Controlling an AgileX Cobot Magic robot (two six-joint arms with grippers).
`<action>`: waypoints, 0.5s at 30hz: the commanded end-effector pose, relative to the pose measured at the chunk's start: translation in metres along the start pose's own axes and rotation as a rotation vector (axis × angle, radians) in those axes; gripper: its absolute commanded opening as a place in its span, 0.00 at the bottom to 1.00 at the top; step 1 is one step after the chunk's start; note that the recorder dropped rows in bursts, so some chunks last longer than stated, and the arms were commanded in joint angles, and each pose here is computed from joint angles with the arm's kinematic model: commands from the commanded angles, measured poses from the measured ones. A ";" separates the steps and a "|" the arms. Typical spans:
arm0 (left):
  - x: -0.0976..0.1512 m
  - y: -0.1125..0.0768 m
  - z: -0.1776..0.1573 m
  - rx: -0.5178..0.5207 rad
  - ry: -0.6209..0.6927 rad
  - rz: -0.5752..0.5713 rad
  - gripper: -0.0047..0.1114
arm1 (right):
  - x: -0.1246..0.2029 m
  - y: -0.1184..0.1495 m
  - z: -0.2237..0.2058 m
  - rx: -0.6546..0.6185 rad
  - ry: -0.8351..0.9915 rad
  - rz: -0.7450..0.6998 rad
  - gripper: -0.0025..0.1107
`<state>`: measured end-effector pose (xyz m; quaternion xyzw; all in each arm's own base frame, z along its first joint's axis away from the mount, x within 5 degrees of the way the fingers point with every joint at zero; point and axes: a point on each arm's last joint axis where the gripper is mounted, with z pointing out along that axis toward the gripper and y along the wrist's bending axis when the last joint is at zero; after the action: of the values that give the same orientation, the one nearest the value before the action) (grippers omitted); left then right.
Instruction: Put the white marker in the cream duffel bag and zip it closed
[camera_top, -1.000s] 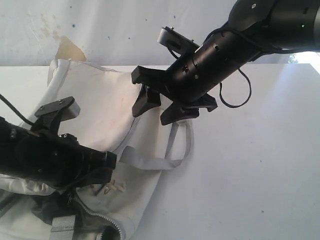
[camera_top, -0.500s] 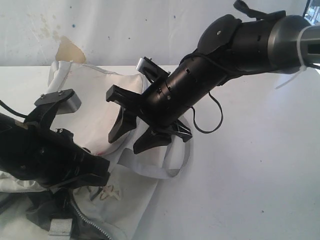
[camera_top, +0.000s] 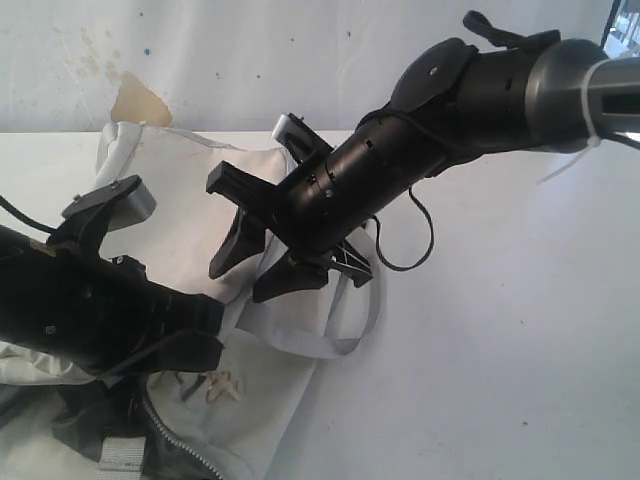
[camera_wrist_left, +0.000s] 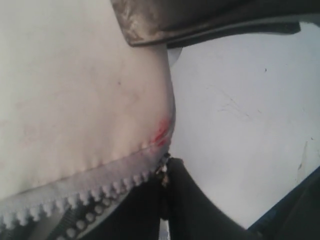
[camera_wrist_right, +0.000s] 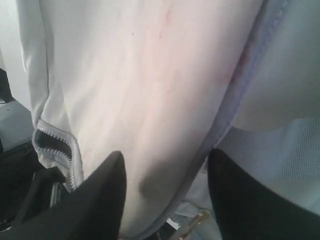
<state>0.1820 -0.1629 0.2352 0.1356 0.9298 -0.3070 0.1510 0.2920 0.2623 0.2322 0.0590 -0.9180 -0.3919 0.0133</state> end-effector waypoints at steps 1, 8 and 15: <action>-0.003 -0.004 -0.004 0.018 -0.030 -0.035 0.04 | 0.002 -0.002 0.011 -0.004 0.047 0.021 0.42; -0.002 -0.004 -0.004 0.022 -0.014 -0.046 0.04 | 0.003 -0.003 0.014 -0.009 0.069 0.005 0.30; 0.006 -0.011 -0.008 0.062 0.125 0.038 0.04 | 0.003 -0.003 0.013 -0.011 0.067 -0.056 0.02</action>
<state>0.1770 -0.1642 0.2379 0.1420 0.9307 -0.3149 0.1205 0.2877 0.2700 0.2191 0.0827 -0.9140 -0.3949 0.0424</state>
